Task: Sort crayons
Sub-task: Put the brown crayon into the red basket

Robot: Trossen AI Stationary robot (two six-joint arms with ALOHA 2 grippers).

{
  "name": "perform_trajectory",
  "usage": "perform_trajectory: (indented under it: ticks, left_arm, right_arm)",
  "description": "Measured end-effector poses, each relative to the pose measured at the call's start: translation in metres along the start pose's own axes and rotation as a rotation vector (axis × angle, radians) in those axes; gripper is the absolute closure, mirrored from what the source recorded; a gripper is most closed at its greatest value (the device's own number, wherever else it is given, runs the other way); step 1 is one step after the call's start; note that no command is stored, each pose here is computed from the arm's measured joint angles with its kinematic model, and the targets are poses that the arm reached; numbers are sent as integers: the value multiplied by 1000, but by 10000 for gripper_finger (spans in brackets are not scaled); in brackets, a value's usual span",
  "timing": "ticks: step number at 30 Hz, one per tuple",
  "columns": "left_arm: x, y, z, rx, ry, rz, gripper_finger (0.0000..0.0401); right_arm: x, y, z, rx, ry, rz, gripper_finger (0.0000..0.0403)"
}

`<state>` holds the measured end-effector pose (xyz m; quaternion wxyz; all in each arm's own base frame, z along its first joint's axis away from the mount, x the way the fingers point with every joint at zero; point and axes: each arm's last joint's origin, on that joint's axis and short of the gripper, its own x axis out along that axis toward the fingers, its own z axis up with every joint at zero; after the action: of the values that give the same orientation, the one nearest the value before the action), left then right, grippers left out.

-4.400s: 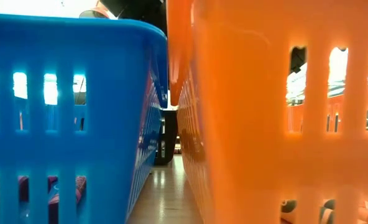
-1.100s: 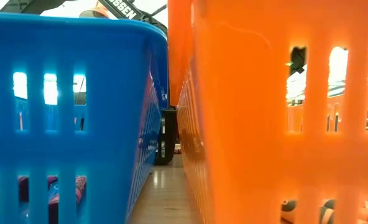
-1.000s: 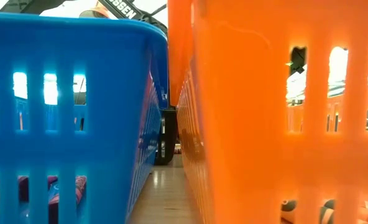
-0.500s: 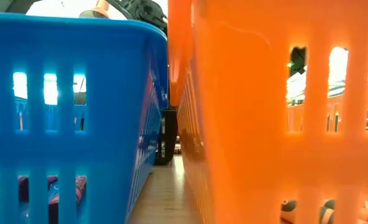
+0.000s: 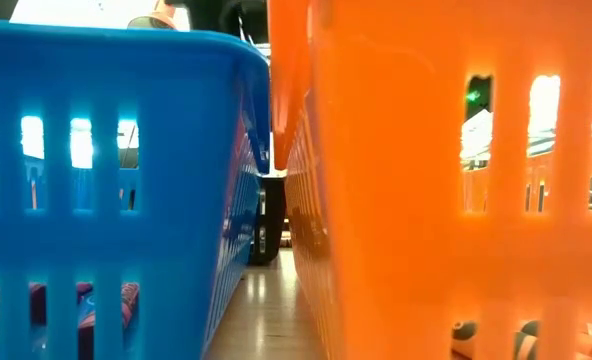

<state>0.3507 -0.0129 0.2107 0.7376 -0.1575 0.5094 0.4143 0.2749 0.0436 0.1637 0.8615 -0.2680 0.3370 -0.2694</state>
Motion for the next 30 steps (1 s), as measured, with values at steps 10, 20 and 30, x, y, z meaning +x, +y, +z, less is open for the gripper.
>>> perform_trajectory:
  ticks: [10,20,30]
  left_arm:
    - [-56,-22,-25,-175,-113,-248,374]
    - [-79,-66,-49,-310,-174,-541,348]
    - [-38,-106,-53,-335,-222,-574,354]
  right_arm:
    - [0,-2,-1,-5,15,-58,369]
    - [0,-2,-1,-4,15,-63,369]
    - [0,-2,-1,-2,13,-52,369]
